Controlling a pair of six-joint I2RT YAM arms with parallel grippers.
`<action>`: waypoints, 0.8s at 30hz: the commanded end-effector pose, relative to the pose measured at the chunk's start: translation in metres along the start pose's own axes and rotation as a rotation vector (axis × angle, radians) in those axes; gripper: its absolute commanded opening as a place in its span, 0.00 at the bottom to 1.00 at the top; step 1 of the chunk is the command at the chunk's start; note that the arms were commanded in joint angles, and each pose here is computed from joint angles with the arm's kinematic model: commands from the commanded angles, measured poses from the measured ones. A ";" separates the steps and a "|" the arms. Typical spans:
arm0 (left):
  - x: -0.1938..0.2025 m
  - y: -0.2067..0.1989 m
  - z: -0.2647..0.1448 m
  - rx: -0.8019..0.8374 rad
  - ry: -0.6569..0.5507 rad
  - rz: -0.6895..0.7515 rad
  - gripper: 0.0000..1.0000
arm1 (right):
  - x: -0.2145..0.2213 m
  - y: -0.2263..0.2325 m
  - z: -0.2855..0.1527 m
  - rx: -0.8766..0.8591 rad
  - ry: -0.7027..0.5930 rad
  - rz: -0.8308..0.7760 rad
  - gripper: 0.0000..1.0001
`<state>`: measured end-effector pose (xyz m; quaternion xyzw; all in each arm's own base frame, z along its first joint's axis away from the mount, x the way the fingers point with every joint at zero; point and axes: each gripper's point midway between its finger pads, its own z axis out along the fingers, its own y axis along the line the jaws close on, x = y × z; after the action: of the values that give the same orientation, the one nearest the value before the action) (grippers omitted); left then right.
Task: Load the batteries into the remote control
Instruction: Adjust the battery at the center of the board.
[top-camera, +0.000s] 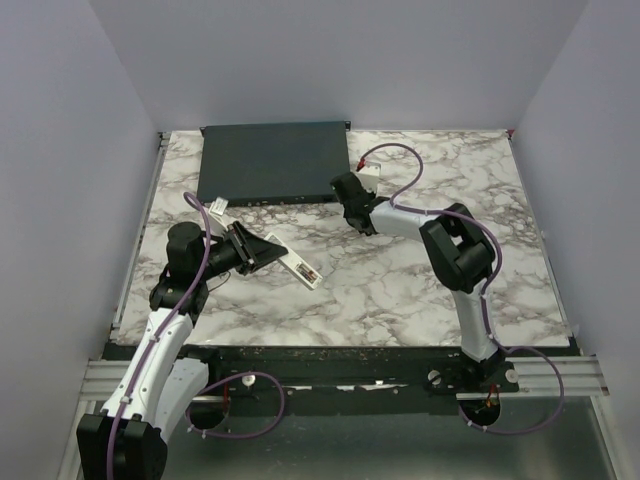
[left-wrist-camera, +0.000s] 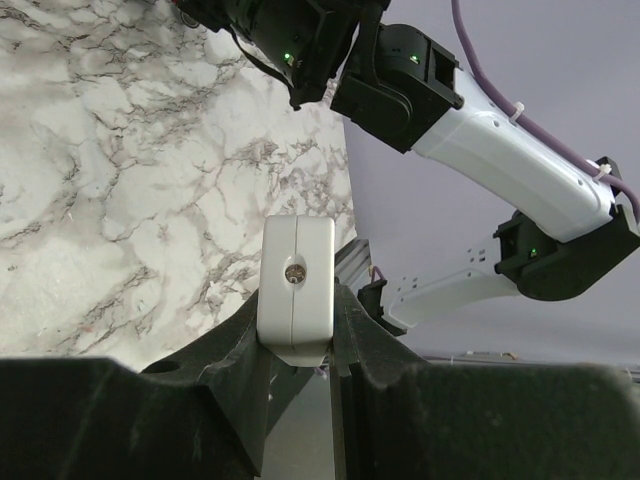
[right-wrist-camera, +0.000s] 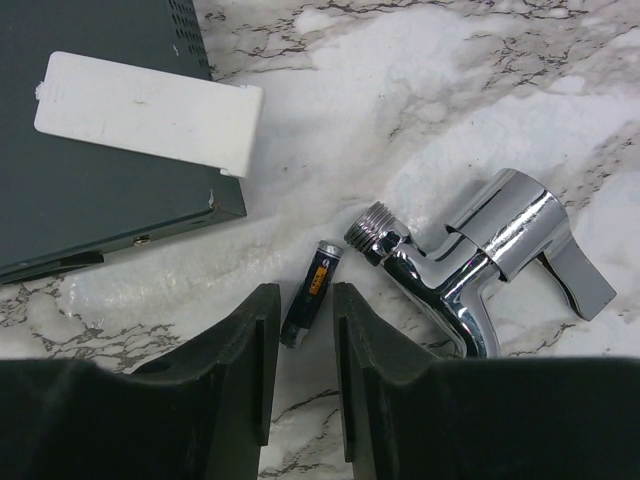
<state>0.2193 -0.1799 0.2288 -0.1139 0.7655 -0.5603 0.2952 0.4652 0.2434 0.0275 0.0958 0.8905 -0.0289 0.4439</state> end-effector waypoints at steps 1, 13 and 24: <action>-0.005 -0.014 -0.003 0.036 -0.018 0.026 0.00 | 0.009 -0.010 0.011 0.057 0.018 -0.038 0.33; -0.005 -0.018 -0.001 0.068 -0.006 0.009 0.00 | 0.029 -0.020 0.004 0.043 0.072 -0.083 0.17; -0.012 -0.018 -0.004 0.054 -0.031 0.033 0.00 | 0.037 -0.022 -0.051 -0.174 0.134 -0.147 0.01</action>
<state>0.2217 -0.1814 0.2374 -0.1167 0.7537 -0.5747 0.2966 0.4398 0.2371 0.0268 0.0489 0.9025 -0.0069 0.4279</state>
